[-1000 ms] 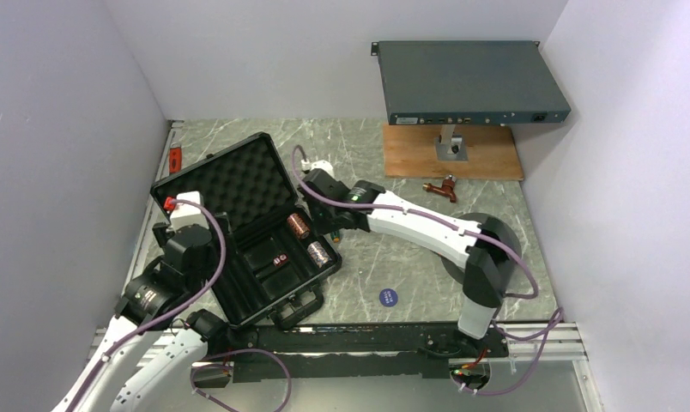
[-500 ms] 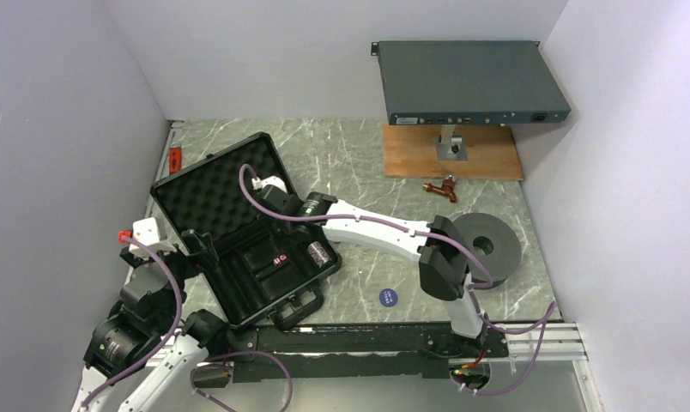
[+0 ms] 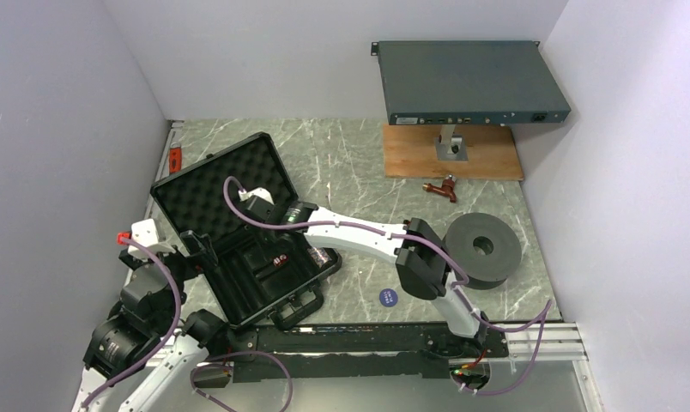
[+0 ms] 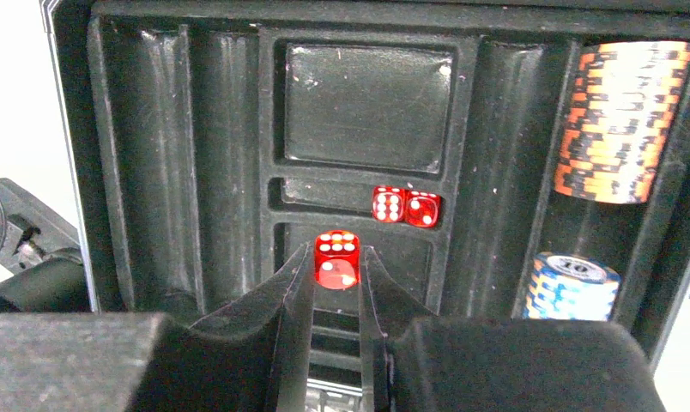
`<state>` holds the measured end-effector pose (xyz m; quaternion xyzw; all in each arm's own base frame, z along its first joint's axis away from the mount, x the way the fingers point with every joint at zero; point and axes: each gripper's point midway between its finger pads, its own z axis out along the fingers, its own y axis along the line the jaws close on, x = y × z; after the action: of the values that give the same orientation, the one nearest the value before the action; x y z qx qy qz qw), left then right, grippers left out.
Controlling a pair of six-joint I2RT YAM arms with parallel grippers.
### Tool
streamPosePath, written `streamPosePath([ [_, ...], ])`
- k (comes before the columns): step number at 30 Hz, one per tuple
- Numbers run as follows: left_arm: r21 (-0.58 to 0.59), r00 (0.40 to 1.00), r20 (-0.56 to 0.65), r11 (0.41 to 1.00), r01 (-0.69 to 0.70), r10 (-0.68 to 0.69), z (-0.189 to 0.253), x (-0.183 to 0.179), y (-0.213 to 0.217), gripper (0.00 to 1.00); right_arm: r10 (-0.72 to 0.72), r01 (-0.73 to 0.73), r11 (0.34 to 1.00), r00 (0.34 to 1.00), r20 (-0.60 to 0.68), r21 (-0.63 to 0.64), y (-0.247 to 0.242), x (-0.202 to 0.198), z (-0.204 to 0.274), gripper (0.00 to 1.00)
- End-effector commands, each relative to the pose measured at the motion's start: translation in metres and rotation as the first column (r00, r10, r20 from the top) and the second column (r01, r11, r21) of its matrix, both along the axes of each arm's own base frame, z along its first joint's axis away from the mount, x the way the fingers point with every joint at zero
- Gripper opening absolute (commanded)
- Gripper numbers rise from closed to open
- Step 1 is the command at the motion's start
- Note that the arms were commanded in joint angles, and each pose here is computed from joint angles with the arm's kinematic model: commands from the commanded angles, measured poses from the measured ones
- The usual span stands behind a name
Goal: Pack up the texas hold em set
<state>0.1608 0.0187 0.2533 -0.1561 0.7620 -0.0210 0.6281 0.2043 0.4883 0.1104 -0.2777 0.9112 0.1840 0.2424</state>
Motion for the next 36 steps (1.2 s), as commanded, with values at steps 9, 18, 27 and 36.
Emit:
streamPosePath([
  [9, 0.024, 1.000, -0.022, 1.000, 0.000, 0.000, -0.002, 0.006, -0.003, 0.99, 0.010, -0.009, 0.999, 1.000, -0.016, 0.039, 0.031, -0.005, -0.009, 0.00],
  [18, 0.023, 1.000, -0.009, 1.000, 0.003, -0.002, -0.001, 0.006, -0.003, 0.99, 0.011, -0.011, 1.000, 1.000, -0.022, 0.015, 0.033, -0.005, -0.024, 0.00],
  [27, 0.026, 1.000, -0.012, 1.000, 0.004, -0.004, -0.002, 0.007, -0.003, 0.99, 0.009, -0.008, 1.000, 1.000, -0.030, 0.005, 0.034, -0.005, -0.035, 0.00],
  [36, 0.025, 1.000, -0.012, 1.000, 0.003, -0.003, -0.001, 0.006, -0.003, 0.99, -0.007, 0.007, 1.000, 1.000, -0.027, -0.010, 0.033, -0.003, -0.046, 0.00],
])
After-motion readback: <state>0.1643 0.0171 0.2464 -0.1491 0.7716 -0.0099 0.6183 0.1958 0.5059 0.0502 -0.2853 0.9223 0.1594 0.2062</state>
